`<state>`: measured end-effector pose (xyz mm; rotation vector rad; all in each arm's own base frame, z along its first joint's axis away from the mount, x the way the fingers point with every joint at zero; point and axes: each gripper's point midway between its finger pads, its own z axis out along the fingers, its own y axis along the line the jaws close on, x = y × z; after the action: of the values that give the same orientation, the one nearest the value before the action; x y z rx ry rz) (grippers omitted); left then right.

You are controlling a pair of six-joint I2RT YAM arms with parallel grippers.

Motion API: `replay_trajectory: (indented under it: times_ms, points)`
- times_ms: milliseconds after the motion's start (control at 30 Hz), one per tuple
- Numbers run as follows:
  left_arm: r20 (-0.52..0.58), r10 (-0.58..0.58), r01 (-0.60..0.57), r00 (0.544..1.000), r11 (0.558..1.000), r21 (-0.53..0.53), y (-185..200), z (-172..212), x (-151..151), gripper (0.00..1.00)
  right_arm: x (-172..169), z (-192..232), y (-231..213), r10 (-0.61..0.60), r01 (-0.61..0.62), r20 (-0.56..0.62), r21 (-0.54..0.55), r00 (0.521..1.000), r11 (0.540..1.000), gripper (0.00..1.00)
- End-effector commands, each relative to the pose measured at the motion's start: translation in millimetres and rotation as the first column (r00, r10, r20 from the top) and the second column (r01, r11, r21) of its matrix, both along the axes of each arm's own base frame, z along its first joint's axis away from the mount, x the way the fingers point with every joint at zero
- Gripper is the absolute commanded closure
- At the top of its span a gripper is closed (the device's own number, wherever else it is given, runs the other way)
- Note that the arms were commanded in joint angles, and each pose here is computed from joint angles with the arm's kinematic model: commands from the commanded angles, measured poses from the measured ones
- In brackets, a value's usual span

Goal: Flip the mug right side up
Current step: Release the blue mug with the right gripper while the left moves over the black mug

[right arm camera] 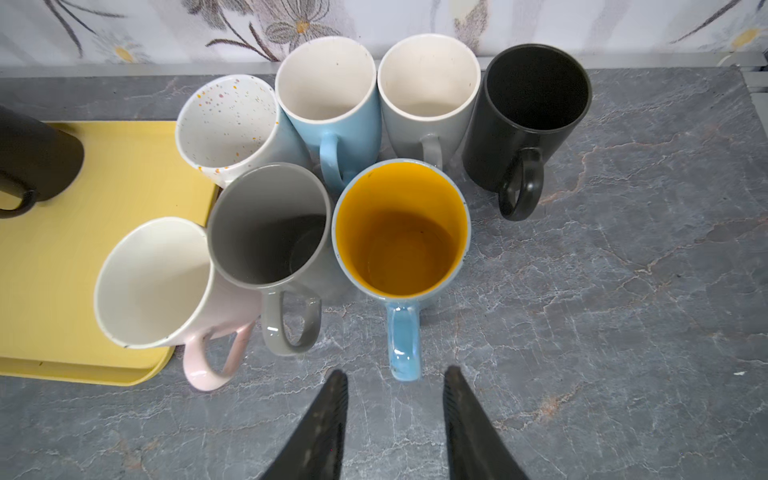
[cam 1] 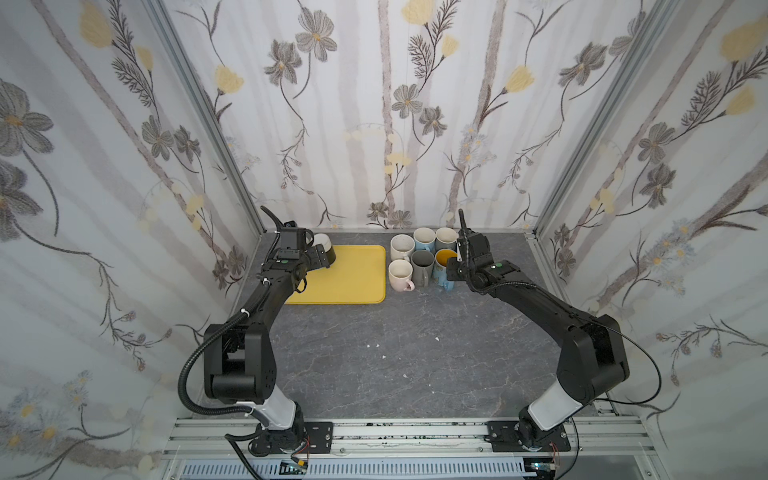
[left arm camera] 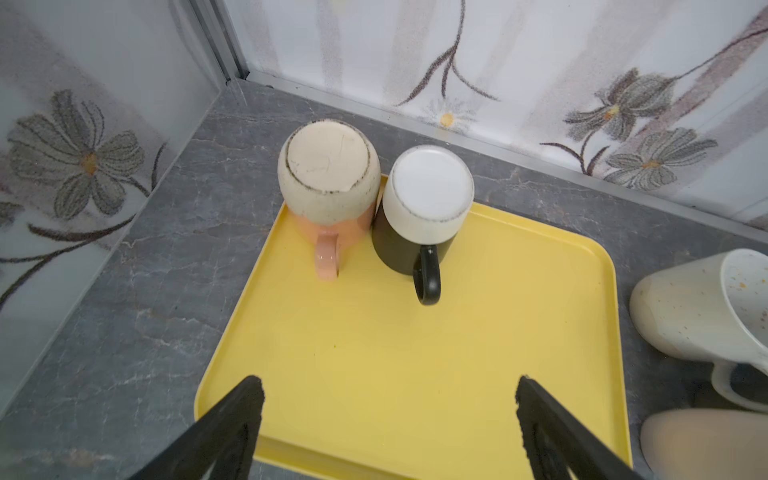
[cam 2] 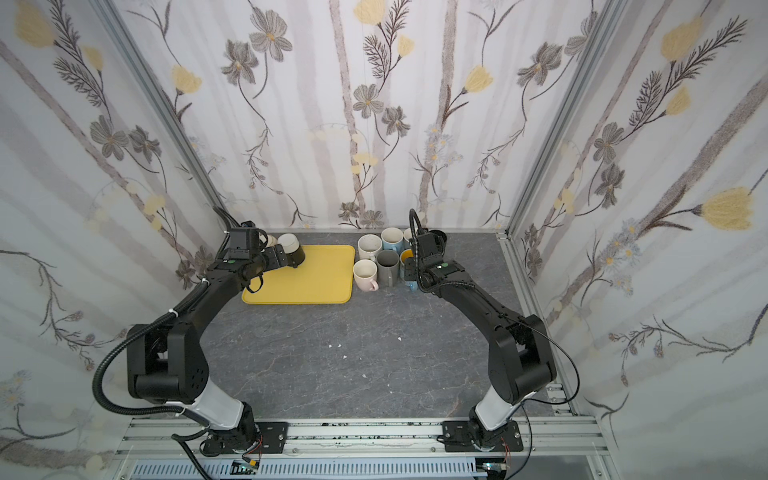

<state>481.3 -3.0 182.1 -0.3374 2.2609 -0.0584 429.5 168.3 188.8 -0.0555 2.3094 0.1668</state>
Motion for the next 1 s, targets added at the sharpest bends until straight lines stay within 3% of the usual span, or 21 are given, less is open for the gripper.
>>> replay_trajectory:
  times_ms: [0, 233, 433, 967]
  points:
    - [-0.010, -0.014, 0.014, 1.000, 1.000, -0.004, 0.7, -0.9, 29.4, 0.10, -5.2, 25.6, 7.9, 0.015, -0.020, 0.069, 0.071, 0.997, 0.997, 0.61]
    - [-0.038, -0.034, 0.034, 0.999, 0.999, 0.006, -2.7, -6.2, 103.8, 0.20, -20.1, 35.7, 28.6, 0.062, -0.080, 0.107, 0.172, 0.992, 0.982, 0.60]
    - [-0.078, -0.044, 0.044, 0.996, 0.999, -0.003, -5.9, -25.2, 137.4, 0.24, -23.7, 28.5, 44.8, 0.098, -0.114, 0.088, 0.200, 0.991, 0.973, 0.60]
    - [-0.202, -0.183, 0.177, 0.962, 0.983, -0.048, -42.6, -75.8, 127.3, 0.41, -22.2, 29.3, 67.8, 0.149, -0.165, 0.089, 0.222, 0.985, 0.961, 0.60]
